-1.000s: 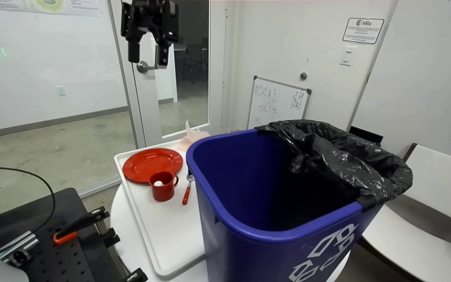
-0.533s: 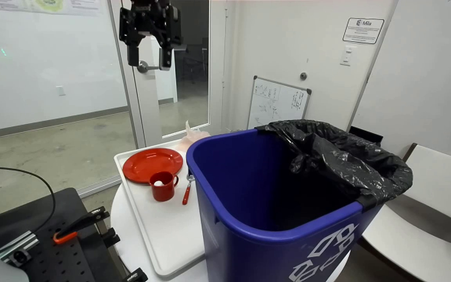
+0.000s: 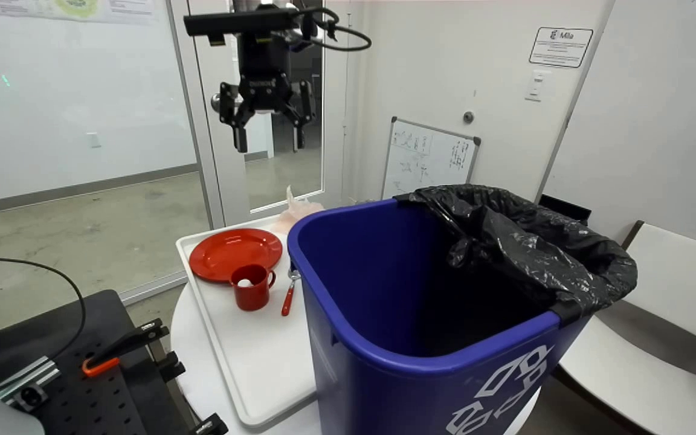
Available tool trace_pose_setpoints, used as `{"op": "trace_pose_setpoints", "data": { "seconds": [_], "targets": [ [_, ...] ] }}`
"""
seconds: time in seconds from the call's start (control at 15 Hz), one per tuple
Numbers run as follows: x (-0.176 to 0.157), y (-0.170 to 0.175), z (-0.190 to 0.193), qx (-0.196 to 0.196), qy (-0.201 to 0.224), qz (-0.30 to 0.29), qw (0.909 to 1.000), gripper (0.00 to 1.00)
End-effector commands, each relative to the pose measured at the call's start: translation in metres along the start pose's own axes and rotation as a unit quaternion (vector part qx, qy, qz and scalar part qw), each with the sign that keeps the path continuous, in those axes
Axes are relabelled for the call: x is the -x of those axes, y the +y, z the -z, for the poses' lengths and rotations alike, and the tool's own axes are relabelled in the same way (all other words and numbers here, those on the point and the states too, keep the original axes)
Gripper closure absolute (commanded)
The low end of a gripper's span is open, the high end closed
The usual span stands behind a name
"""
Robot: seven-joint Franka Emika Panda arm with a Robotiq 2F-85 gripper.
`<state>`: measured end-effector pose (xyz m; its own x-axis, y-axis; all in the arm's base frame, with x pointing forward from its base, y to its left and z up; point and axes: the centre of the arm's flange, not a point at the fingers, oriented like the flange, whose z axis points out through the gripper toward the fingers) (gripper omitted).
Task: Move the mug forward
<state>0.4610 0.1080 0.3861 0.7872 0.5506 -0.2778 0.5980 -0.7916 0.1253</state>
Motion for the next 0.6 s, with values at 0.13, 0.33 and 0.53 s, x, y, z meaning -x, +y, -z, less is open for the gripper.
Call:
{"op": "trace_pose_setpoints", "data": {
  "seconds": [0.13,0.33,0.53],
  "targets": [
    [-0.024,0.014,-0.040,0.008,-0.021,0.076,0.9968,0.00],
    [-0.034,0.023,-0.058,0.003,-0.034,0.107,0.9937,0.00],
    [-0.036,0.024,-0.055,0.005,-0.030,0.111,0.9933,0.00]
  ]
}}
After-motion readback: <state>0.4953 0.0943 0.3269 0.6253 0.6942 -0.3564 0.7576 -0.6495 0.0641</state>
